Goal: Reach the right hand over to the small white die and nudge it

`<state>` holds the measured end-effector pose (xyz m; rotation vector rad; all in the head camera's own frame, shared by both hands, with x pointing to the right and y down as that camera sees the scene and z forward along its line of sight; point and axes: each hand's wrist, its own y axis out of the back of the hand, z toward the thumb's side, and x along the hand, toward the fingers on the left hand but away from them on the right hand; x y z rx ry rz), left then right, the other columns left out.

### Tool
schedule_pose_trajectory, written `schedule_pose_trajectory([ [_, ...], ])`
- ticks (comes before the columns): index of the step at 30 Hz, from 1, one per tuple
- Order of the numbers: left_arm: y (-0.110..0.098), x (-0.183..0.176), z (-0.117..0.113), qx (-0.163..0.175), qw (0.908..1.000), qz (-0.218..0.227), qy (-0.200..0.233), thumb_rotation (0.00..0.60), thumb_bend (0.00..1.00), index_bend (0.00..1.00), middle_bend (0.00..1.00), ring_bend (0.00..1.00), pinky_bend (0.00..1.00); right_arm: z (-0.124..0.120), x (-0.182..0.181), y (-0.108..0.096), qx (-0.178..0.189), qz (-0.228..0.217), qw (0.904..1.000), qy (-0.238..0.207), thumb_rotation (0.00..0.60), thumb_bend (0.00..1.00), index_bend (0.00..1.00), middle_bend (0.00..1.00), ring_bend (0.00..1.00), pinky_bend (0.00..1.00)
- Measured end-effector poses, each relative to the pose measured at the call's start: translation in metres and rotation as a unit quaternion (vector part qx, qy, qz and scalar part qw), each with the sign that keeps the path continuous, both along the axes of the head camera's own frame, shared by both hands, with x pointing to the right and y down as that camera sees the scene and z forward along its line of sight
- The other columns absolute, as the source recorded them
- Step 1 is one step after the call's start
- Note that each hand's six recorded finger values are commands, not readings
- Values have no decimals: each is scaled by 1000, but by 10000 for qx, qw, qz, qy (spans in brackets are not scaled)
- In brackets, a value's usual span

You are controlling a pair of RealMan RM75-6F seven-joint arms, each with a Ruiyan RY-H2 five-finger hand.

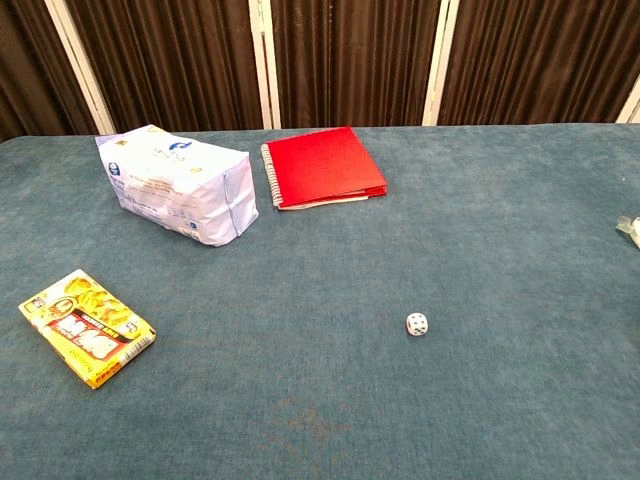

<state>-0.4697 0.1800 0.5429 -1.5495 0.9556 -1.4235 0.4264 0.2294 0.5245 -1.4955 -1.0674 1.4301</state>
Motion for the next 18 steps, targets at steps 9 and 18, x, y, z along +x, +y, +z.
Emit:
schedule_pose_trajectory([
  [9, 1, -2, -4, 34, 10000, -20, 21, 600, 0, 0, 0, 0, 0, 4, -4, 2, -35, -83, 10000, -13, 600, 0, 0, 92, 39, 4],
  [18, -7, 4, -4, -16, 9999, 43, 92, 600, 0, 0, 0, 0, 0, 21, -44, -27, -132, -853, 9956, -375, 600, 330, 0, 828, 780, 992],
])
